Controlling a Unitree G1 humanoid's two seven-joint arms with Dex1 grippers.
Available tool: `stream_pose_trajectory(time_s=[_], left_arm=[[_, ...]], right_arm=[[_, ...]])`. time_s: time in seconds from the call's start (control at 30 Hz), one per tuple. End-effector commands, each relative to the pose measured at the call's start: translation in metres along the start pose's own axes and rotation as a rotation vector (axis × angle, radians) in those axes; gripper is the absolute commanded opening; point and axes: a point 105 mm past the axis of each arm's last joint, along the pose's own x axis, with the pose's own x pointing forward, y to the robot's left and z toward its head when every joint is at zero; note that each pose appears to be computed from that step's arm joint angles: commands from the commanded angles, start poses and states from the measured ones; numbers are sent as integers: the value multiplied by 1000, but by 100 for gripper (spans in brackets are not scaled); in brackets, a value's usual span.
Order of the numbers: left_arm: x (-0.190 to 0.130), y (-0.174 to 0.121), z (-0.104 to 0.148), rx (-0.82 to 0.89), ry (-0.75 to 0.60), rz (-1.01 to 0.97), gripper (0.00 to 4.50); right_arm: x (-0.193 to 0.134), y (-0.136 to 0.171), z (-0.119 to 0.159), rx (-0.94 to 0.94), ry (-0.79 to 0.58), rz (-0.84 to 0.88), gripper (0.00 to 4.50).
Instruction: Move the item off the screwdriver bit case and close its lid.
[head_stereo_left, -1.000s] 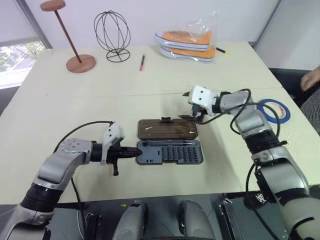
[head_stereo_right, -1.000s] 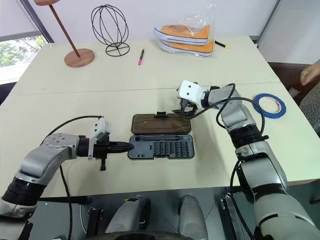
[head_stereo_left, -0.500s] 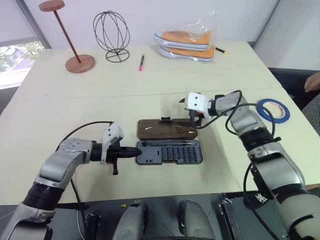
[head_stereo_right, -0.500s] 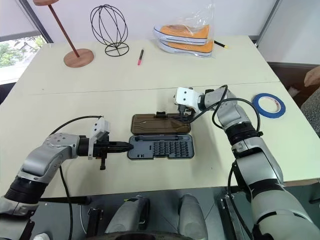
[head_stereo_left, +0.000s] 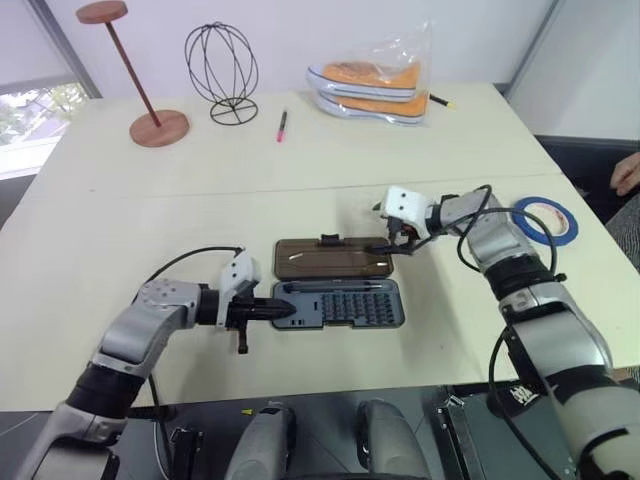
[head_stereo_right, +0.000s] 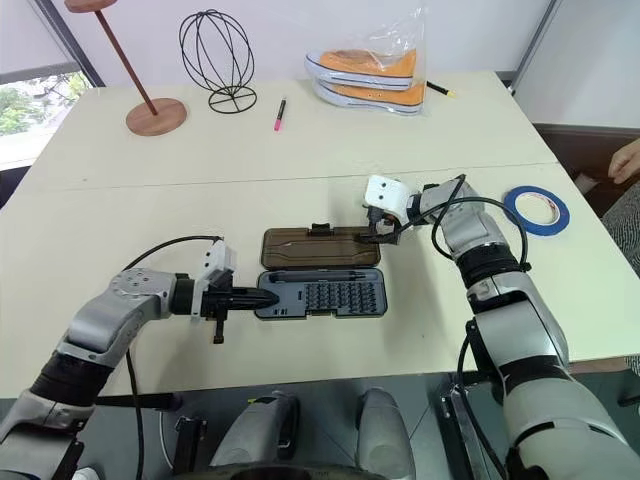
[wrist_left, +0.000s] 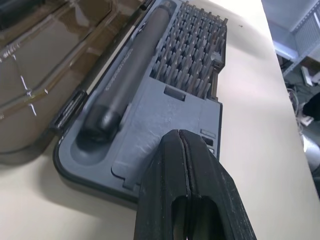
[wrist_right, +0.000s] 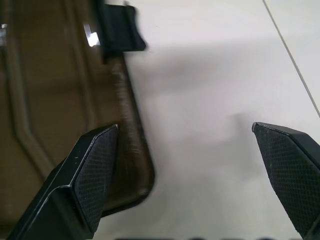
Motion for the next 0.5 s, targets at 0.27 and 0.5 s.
stream_pose_trajectory(time_s=[0.27, 0.5], left_arm=[[2, 2, -17, -1, 45, 25, 0], [1, 5, -16, 8, 36, 49, 0]], right_arm=[[2, 2, -3, 29, 18, 48, 446], [9, 19, -13, 41, 45, 129, 167]])
